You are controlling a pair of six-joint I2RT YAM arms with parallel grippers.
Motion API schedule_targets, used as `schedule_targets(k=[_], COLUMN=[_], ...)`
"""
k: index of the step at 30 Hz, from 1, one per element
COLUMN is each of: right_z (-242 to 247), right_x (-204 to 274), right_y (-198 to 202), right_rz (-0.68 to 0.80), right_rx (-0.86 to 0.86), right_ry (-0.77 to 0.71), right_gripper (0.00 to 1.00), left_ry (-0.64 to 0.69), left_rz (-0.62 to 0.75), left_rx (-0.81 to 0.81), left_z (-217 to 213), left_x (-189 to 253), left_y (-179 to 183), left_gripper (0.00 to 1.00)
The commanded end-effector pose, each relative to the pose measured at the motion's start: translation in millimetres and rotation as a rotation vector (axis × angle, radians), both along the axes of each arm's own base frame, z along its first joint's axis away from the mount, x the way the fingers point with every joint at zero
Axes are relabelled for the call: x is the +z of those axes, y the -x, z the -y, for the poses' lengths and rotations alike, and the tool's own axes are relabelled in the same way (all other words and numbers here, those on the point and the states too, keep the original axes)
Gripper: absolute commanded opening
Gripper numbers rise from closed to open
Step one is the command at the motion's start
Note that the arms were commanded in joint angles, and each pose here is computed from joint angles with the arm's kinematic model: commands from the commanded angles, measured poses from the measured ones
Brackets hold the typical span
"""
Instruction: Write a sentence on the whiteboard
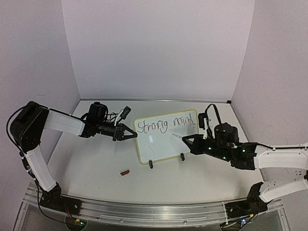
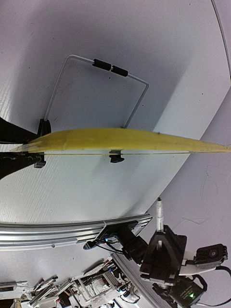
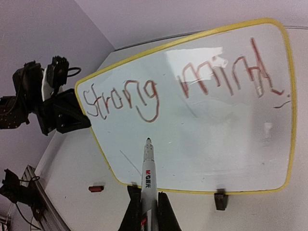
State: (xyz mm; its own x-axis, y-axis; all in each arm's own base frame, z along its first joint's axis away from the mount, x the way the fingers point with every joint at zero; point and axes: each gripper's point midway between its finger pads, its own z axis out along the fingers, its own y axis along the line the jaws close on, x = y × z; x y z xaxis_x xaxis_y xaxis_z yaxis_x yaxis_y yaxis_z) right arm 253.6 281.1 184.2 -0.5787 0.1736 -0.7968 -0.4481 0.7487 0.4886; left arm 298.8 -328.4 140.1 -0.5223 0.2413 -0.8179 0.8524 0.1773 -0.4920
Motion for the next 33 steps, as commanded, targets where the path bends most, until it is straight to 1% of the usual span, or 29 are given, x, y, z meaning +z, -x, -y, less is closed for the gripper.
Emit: schedule_targets(k=[1,6,10,13,21,33], right_z=[-53.8,-96.7,-118.8,-129.0,-137.5,-129.9], right_x=[36.2,17.5,10.8,0.4,-20.6,-39.6], right_y=[3.7,3.9,4.4,5.3,3.1,-7.3], right_rz=[0.101,0.069,0.058,0.039,0.008,-0.012], right_rx=[0.11,0.2,0.243,0.257,0.245,0.163], right_ry=[-0.092,-0.085,-0.104,-0.091,-0.056,-0.019], right_gripper=[0.0,0.0,0.0,0.0,0.0,0.0], left_ry=[-0.045,-0.046,-0.05,-0.051,-0.049,-0.048], left_rz=[0.005,0.012,0.015,0.013,0.016,0.015], left_rx=[0.015,0.019,0.023,0.023,0.022,0.02], left_z=[-3.5,-4.2,-5.2,-5.2,-5.4,-5.4], left_x=[-12.6,-10.6,-10.5,-11.0,-9.5,-9.1], left_y=[5.1,5.3,5.6,5.7,6.2,6.7], left_gripper=[0.0,0.0,0.0,0.0,0.0,0.0])
